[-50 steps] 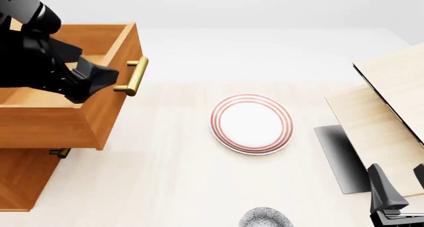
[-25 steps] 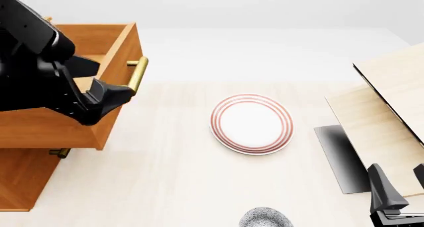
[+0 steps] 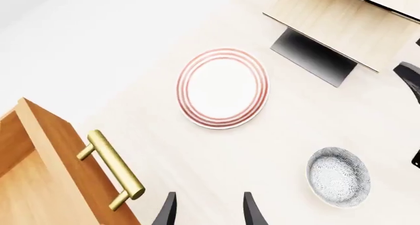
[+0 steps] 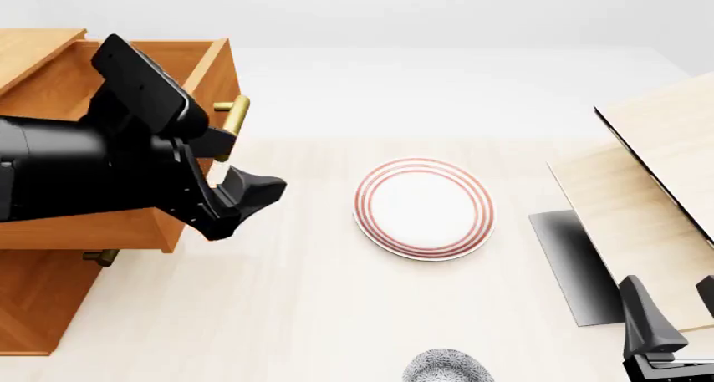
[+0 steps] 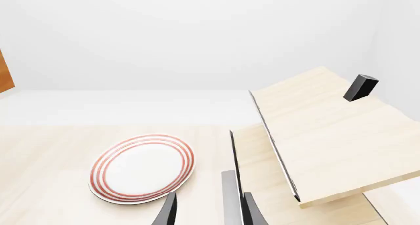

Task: Open the top drawer of the cabinet and put the bowl in it.

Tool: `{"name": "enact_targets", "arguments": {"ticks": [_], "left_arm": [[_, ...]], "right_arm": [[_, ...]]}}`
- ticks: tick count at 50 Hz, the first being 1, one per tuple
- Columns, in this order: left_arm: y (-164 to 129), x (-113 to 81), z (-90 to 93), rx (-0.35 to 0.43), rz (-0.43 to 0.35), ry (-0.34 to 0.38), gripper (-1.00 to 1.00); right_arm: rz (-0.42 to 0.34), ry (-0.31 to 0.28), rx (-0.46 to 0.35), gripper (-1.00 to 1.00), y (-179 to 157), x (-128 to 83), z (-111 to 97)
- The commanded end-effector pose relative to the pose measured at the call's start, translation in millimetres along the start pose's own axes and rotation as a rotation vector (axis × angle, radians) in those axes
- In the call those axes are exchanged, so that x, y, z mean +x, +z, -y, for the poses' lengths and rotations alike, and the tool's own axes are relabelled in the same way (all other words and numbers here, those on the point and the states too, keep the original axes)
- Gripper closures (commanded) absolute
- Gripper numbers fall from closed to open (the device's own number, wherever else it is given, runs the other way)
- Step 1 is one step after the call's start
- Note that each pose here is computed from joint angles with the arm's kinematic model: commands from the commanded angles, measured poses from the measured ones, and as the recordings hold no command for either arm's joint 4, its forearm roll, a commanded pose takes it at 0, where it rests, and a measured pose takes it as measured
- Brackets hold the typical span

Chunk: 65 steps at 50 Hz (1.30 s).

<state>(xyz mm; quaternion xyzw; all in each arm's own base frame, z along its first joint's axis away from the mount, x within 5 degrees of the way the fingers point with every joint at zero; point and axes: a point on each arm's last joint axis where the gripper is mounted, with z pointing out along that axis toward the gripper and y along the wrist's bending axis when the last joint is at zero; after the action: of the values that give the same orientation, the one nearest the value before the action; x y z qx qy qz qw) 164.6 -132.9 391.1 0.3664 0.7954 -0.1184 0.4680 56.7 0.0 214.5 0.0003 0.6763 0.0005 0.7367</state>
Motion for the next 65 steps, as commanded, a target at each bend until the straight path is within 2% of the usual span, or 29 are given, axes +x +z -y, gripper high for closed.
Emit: {"name": "enact_targets", "arguments": {"ticks": [1, 11, 13, 37, 46, 65], "left_arm": [[21.3, 1.7, 16.0, 0.058, 0.000, -0.013, -1.00], [47.6, 6.8, 33.5, 0.111, -0.022, -0.071, -1.00], [44.6, 10.2, 30.3, 0.099, -0.016, -0.067, -1.00], [62.9, 33.7, 42.9, 0.126, -0.042, -0.137, -1.00], [65.7, 36.0, 45.6, 0.132, -0.043, -0.159, -1.00], [89.3, 53.3, 58.6, 0.157, -0.076, -0.191, -1.00]], "right_arm": [[0.000, 0.000, 0.000, -1.00, -0.1, 0.2, 0.0], [0.001, -0.001, 0.000, -1.00, -0.1, 0.1, 0.0], [0.000, -0.001, 0.000, -1.00, 0.0, 0.1, 0.0], [0.001, -0.001, 0.000, -1.00, -0.1, 0.1, 0.0], [0.001, -0.001, 0.000, -1.00, -0.1, 0.1, 0.0], [0.000, -0.001, 0.000, -1.00, 0.0, 0.2, 0.0]]}}
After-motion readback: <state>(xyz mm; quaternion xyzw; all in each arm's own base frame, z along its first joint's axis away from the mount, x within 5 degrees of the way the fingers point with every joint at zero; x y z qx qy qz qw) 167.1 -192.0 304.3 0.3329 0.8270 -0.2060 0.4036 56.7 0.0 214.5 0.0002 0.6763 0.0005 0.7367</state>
